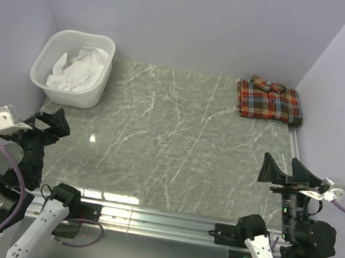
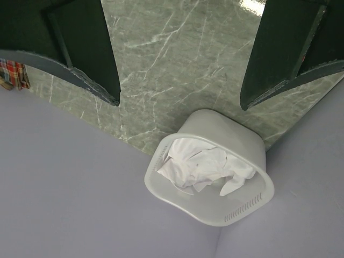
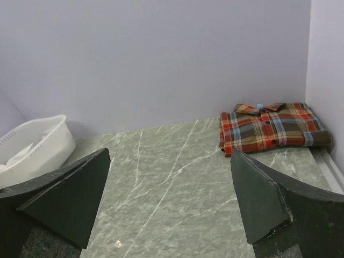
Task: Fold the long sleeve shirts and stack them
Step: Grab the shirt from the pile
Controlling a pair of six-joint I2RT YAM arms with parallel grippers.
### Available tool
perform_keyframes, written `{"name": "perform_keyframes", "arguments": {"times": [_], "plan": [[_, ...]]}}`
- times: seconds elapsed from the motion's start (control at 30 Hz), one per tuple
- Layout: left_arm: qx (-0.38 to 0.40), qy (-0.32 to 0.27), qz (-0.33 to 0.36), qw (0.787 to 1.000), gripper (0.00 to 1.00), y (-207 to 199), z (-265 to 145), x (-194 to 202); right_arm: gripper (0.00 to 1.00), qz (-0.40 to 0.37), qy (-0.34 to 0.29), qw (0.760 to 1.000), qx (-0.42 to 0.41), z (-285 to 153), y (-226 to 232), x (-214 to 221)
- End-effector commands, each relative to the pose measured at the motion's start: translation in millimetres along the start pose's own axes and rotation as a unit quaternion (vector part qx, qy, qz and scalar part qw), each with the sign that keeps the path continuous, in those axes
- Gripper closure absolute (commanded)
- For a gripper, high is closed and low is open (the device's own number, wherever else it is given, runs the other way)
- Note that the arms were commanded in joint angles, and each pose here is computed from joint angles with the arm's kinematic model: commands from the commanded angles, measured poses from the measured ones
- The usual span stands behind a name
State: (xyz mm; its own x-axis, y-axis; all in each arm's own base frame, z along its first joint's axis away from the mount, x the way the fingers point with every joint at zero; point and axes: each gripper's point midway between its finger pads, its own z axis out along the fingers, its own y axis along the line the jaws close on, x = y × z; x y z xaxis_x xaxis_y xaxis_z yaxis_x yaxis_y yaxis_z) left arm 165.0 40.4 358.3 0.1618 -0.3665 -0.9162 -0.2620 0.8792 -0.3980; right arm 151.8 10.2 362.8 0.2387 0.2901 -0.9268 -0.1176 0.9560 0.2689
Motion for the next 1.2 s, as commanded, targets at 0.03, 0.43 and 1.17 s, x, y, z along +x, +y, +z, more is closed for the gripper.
{"name": "perform_keyframes", "arguments": {"times": [0.03,0.43,1.17], "plan": [[0.008,0.002,-0.002,1.0,0.01,-11,13,1,0.0,0.011,-0.008,1.0,-0.015,6,8,-5],[-0.073,0.126,0.036,0.989,0.01,-43,88,41,0.0,0.011,0.104,0.993,-0.061,25,33,40],[-0.26,0.324,0.053,0.908,0.01,39,345,178,0.0,0.017,0.216,0.972,-0.091,24,44,103]]}}
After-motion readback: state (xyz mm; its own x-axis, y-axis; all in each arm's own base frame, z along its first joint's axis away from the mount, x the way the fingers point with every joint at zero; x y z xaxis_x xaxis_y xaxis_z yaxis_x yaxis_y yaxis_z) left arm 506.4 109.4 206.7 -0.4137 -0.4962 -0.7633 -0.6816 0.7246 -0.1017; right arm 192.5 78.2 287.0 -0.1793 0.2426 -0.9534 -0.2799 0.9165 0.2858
